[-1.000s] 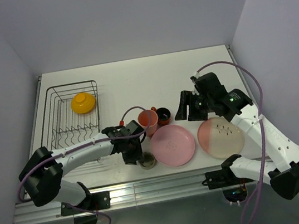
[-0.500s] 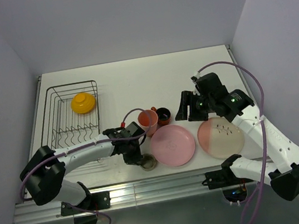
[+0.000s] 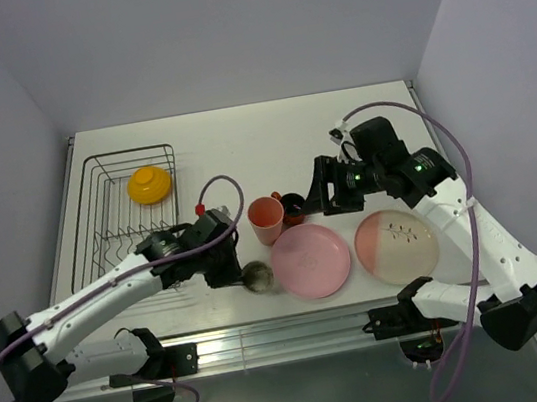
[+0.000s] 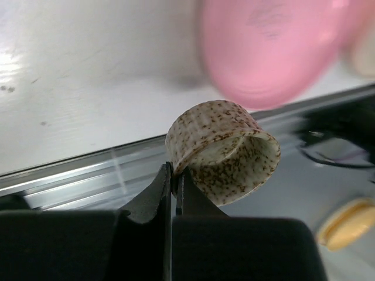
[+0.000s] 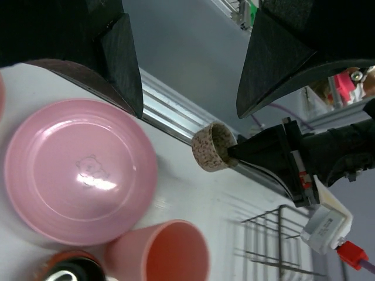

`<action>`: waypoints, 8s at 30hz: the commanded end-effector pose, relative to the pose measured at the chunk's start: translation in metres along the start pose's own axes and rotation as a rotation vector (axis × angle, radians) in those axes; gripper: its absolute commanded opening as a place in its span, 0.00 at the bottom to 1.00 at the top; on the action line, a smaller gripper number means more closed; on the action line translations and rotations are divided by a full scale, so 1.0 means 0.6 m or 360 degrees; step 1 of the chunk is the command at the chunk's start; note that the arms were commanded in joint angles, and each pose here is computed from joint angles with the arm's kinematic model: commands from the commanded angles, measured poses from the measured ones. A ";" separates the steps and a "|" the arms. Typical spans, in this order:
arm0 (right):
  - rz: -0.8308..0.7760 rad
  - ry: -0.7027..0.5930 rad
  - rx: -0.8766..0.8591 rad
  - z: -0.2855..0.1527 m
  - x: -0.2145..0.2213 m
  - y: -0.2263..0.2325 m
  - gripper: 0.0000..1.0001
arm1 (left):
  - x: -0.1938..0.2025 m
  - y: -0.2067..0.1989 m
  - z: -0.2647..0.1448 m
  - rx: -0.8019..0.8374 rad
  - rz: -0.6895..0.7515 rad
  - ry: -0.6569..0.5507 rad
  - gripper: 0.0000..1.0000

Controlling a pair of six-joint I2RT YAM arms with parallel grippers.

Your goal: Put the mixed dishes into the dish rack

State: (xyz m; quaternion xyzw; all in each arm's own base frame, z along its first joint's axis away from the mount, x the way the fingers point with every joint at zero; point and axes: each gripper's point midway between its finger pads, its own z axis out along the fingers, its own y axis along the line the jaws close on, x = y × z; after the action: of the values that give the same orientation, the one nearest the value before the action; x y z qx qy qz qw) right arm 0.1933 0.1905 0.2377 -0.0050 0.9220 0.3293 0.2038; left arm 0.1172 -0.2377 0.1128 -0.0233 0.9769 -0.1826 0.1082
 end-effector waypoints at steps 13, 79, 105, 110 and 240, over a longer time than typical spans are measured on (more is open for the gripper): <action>-0.0243 0.0155 -0.1363 -0.170 0.008 0.296 0.73 | -0.061 -0.312 -0.369 0.1762 0.0250 -0.0353 0.00; -0.0471 0.0047 -0.1726 -0.263 0.043 0.380 0.34 | -0.171 -0.266 -0.438 0.2199 -0.0320 -0.0412 0.00; -0.0420 0.0038 -0.1021 -0.113 0.011 0.329 0.00 | -0.294 -0.032 -0.407 0.0603 -0.0526 -0.1097 0.99; -0.0536 0.0100 -0.0839 -0.045 0.014 0.337 0.00 | -0.348 0.051 -0.426 0.0141 -0.0654 -0.1256 0.99; -0.1117 -0.0266 -0.0135 0.277 -0.044 0.447 0.85 | -0.271 0.220 -0.552 -0.0278 -0.0836 -0.1621 0.92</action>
State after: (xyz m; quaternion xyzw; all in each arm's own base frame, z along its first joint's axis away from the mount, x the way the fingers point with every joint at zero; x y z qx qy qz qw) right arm 0.2171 0.5427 0.2195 -0.3749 0.8258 0.2631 0.3292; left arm 0.1823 0.0376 0.3950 -0.4133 0.7478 -0.0428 0.5178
